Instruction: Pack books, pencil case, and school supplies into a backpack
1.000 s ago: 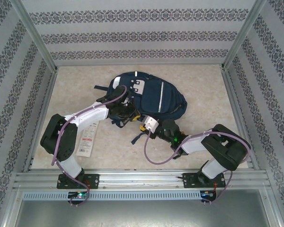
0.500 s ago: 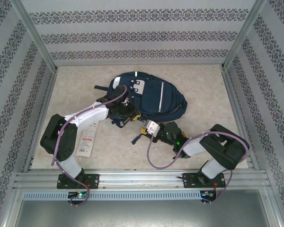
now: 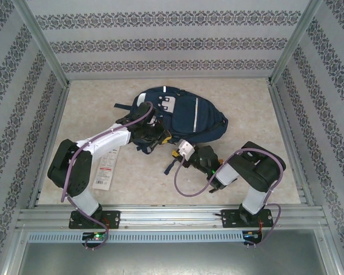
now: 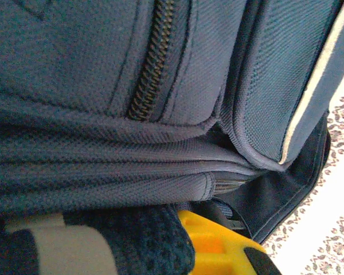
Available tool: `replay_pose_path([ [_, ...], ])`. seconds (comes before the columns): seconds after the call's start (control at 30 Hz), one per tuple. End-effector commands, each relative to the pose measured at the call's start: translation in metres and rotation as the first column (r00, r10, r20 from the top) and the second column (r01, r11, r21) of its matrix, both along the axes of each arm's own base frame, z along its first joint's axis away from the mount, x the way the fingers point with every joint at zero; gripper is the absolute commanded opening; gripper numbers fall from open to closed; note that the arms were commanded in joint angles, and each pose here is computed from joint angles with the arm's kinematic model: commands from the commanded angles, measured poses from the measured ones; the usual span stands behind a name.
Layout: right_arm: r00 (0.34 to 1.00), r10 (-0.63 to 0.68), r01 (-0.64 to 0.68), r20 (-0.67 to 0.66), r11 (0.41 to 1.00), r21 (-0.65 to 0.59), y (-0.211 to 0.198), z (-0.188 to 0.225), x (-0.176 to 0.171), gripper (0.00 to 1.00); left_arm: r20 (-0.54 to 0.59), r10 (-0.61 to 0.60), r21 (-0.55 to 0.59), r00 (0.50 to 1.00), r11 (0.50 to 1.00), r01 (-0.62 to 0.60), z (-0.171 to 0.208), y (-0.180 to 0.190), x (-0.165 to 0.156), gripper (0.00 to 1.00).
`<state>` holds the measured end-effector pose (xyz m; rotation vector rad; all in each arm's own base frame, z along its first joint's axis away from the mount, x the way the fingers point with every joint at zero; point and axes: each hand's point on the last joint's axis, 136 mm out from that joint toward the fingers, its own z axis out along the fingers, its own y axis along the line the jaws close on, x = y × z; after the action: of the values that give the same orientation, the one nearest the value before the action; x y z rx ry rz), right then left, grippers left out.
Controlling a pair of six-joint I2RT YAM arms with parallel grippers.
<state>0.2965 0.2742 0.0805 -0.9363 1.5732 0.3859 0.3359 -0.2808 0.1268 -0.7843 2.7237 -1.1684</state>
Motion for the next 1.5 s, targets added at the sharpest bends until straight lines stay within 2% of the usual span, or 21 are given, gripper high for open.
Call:
replay_pose_path([
  [0.0,0.996,0.029,-0.038,0.085,0.993,0.109,0.007,0.036,0.005,0.36,0.038,-0.035,-0.093,0.999,0.995,0.039,0.026,-0.018,-0.008,0.00],
  [0.13,0.992,0.066,-0.079,0.107,0.989,0.122,0.015,0.044,0.001,0.30,0.033,-0.041,-0.100,0.999,0.994,0.044,0.027,-0.020,-0.009,0.00],
  [0.53,0.988,0.057,-0.080,0.141,0.983,0.165,0.024,0.065,0.002,0.27,0.023,-0.024,-0.089,0.999,0.996,0.026,0.019,-0.016,-0.011,0.00],
  [0.7,0.989,0.068,-0.090,0.130,0.981,0.170,0.028,0.063,0.000,0.10,0.022,-0.007,-0.110,1.000,0.994,0.009,0.017,-0.017,-0.011,0.00],
  [0.8,0.993,-0.009,-0.011,0.120,0.985,0.172,0.023,0.061,0.006,0.00,0.018,-0.012,-0.114,1.000,0.993,0.014,0.015,-0.019,-0.011,0.00],
  [0.9,0.991,-0.077,0.055,0.107,0.980,0.193,0.015,0.064,0.007,0.00,0.030,-0.008,-0.095,1.000,0.995,0.011,0.012,-0.015,-0.009,0.00],
  [1.0,0.997,-0.080,0.071,0.020,0.955,0.289,0.005,0.073,-0.005,0.00,0.050,0.018,-0.026,0.999,1.000,-0.017,-0.003,0.003,0.001,0.00],
  [1.1,0.988,-0.035,0.089,-0.150,0.925,0.370,0.001,0.071,-0.023,0.00,0.085,0.043,0.027,0.995,0.999,-0.045,-0.015,0.024,0.014,0.00],
  [1.13,0.970,-0.007,0.107,-0.243,0.909,0.404,0.001,0.068,-0.028,0.00,0.117,0.047,0.044,0.992,0.998,-0.053,-0.015,0.031,0.020,0.00],
  [1.2,0.894,0.106,0.122,-0.436,0.878,0.462,0.006,0.066,-0.042,0.00,0.183,0.042,0.086,0.982,0.995,-0.059,-0.015,0.042,0.031,0.00],
  [1.27,0.764,0.211,0.143,-0.610,0.866,0.479,0.012,0.064,-0.058,0.00,0.239,0.017,0.114,0.971,0.992,-0.045,-0.013,0.049,0.041,0.00],
  [1.3,0.728,0.249,0.151,-0.639,0.851,0.503,0.015,0.077,-0.059,0.00,0.250,0.009,0.119,0.968,0.992,-0.040,-0.013,0.052,0.044,0.00],
  [1.37,0.666,0.255,0.209,-0.701,0.838,0.504,0.008,0.080,-0.063,0.00,0.262,0.009,0.120,0.965,0.992,-0.042,-0.014,0.057,0.050,0.00],
  [1.43,0.580,0.173,0.376,-0.796,0.810,0.450,-0.016,0.073,-0.055,0.00,0.274,0.027,0.128,0.961,0.990,-0.064,-0.017,0.065,0.055,0.00],
  [1.47,0.512,0.126,0.483,-0.850,0.776,0.406,-0.033,0.067,-0.049,0.00,0.278,0.035,0.139,0.960,0.987,-0.076,-0.020,0.069,0.057,0.00],
])
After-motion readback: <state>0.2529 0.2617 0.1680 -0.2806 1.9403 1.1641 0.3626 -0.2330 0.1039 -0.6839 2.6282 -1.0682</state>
